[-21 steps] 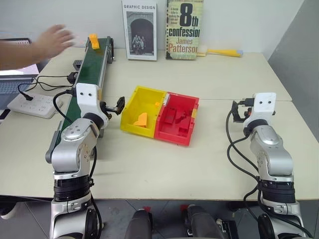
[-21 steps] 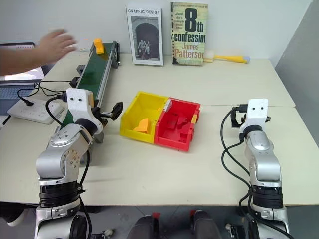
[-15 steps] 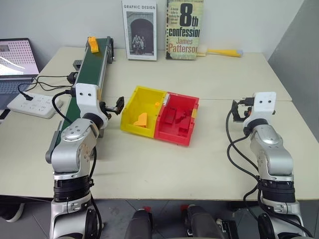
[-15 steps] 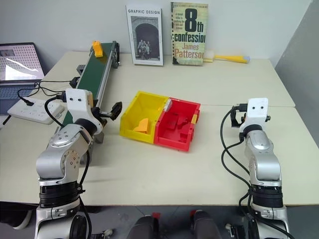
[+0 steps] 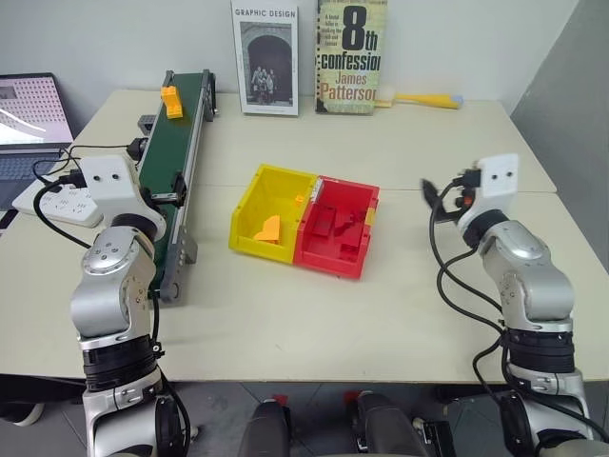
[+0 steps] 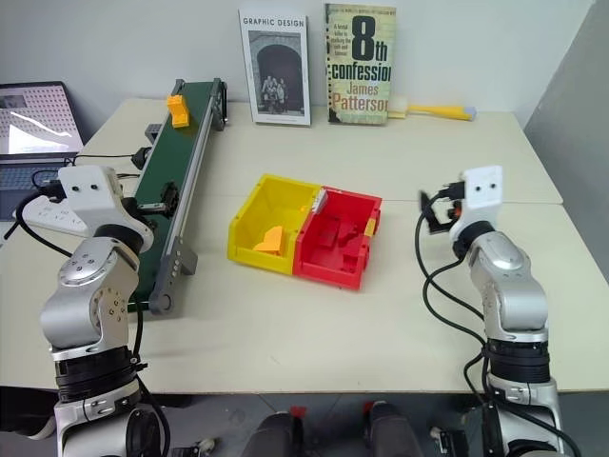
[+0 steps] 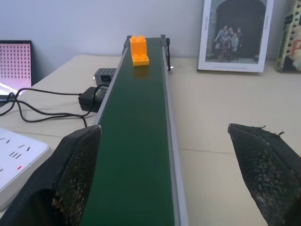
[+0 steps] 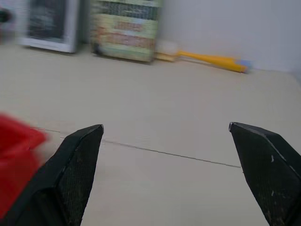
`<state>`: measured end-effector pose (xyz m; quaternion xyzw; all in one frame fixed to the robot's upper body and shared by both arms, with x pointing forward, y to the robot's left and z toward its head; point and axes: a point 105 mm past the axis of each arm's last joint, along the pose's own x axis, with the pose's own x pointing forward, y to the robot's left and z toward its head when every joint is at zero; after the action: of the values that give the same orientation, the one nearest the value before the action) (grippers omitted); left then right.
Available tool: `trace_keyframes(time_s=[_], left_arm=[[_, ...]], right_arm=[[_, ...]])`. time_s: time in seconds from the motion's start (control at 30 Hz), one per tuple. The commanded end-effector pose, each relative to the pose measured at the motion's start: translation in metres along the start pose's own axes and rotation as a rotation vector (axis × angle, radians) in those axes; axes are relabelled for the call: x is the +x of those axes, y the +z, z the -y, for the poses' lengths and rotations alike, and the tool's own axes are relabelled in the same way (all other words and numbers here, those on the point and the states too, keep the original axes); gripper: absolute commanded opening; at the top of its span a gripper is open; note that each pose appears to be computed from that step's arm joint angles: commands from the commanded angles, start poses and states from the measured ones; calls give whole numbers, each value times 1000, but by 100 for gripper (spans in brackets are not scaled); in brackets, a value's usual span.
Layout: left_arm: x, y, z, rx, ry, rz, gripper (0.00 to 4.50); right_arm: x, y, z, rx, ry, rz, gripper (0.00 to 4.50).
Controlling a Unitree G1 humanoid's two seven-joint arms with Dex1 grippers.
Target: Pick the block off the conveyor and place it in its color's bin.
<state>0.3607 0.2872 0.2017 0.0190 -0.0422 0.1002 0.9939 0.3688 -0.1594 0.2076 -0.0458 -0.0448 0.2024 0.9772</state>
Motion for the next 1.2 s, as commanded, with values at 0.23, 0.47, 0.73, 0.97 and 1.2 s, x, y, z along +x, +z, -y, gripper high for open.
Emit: trace_keyframes(time_s=[0.23,0.47,0.73,0.97,1.2], left_arm=[[14,13,-10,42,-13,19,450],[21,14,-10,41,-18,20,450],[27,12,-9,47,-6,9,450],[29,11,-14,64,28,2,450],[27,9,-12,54,20,7,450]], right_arm=[[-32,50,-83,-8,678,14,450],[-30,58,-89,-2,687,37,450],[-33,60,-93,14,692,46,450],[-35,60,-93,21,694,44,450],[-34,59,-91,18,680,39,450]])
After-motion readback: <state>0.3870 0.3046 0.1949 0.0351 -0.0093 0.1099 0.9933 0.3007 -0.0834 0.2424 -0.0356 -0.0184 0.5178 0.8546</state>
